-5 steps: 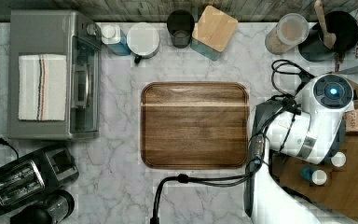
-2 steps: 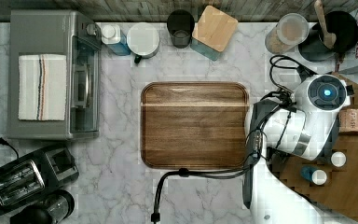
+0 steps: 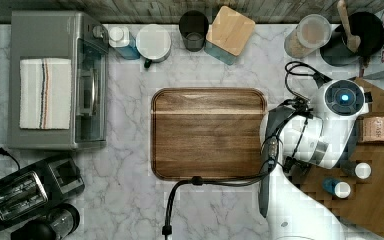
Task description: Open the drawer.
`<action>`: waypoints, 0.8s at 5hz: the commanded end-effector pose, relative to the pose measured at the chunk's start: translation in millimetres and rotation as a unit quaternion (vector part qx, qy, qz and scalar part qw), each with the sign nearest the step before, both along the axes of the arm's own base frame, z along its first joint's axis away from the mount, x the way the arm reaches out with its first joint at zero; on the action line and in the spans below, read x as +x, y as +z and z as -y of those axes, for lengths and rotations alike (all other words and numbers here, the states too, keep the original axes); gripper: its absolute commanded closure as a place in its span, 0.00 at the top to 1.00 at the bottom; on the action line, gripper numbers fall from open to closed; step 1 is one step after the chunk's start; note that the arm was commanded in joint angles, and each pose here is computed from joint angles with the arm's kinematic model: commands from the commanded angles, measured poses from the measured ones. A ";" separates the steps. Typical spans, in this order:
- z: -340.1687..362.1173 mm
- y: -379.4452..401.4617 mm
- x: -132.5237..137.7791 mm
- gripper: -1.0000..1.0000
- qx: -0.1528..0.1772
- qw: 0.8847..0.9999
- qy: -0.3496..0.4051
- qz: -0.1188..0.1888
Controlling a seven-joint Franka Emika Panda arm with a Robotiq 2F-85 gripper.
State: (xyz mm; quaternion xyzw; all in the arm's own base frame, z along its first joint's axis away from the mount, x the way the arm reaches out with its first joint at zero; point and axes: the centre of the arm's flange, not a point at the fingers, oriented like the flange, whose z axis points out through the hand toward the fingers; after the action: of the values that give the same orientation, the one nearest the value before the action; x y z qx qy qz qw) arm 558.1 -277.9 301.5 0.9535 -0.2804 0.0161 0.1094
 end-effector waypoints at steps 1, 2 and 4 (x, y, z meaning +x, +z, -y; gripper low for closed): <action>-10.8 -32.0 6.6 1.00 0.010 1.000 0.023 0.001; -13.7 -33.6 7.9 1.00 0.009 1.000 0.023 -0.005; -11.9 -50.7 11.1 1.00 0.021 0.999 0.041 0.003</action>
State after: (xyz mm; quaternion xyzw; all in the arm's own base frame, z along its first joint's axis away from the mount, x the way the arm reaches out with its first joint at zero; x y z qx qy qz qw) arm 550.8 -267.2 234.6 0.9570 -0.2701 -0.0262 0.1023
